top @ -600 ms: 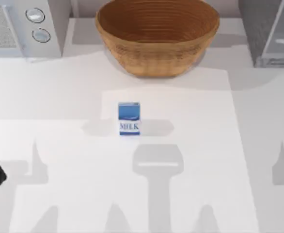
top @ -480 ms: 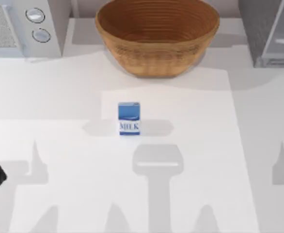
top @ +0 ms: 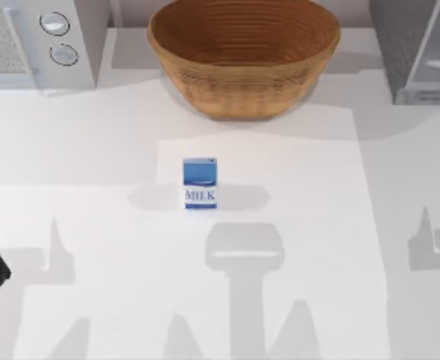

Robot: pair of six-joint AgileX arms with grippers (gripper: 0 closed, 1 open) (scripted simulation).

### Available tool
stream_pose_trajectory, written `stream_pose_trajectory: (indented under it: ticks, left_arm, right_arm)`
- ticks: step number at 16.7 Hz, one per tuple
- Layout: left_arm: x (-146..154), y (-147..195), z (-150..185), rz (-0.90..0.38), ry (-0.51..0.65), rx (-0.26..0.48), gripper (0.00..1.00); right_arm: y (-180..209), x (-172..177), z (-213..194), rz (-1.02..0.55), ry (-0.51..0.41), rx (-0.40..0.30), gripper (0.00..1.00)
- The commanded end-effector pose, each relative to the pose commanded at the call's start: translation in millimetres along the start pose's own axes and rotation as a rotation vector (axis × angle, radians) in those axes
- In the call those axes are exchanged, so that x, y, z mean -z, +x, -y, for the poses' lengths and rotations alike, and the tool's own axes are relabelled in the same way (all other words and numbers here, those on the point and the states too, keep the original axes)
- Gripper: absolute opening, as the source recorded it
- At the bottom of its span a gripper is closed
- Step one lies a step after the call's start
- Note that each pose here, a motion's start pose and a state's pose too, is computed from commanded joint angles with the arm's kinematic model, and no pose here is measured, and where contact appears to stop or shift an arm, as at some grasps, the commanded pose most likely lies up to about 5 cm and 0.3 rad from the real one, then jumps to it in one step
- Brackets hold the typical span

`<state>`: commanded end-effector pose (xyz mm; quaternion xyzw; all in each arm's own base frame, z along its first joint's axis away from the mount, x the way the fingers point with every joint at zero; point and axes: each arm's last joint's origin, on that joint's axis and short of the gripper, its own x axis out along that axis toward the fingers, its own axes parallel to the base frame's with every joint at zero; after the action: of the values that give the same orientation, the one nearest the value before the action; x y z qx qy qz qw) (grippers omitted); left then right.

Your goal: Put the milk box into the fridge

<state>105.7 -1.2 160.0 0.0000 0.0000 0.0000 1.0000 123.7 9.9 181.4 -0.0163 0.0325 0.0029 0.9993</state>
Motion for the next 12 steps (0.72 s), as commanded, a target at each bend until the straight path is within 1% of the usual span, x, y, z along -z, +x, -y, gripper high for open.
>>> stream_pose_trajectory:
  ticks: [3, 6, 9, 12]
  left_arm:
    - [0.0, 0.0, 0.0, 0.000, 0.000, 0.000, 1.00]
    - [0.0, 0.0, 0.0, 0.000, 0.000, 0.000, 1.00]
    - [0.0, 0.0, 0.0, 0.000, 0.000, 0.000, 1.00]
    - [0.0, 0.0, 0.0, 0.000, 0.000, 0.000, 1.00]
  right_arm:
    - [18.6, -22.6, -12.0, -0.002, -0.007, -0.003, 1.00]
    - [46.9, -44.6, -33.4, 0.006, -0.012, -0.004, 1.00]
    - [82.2, -57.9, -68.0, 0.016, -0.016, -0.004, 1.00]
    - [117.5, -56.1, -116.6, 0.029, -0.017, -0.004, 1.00]
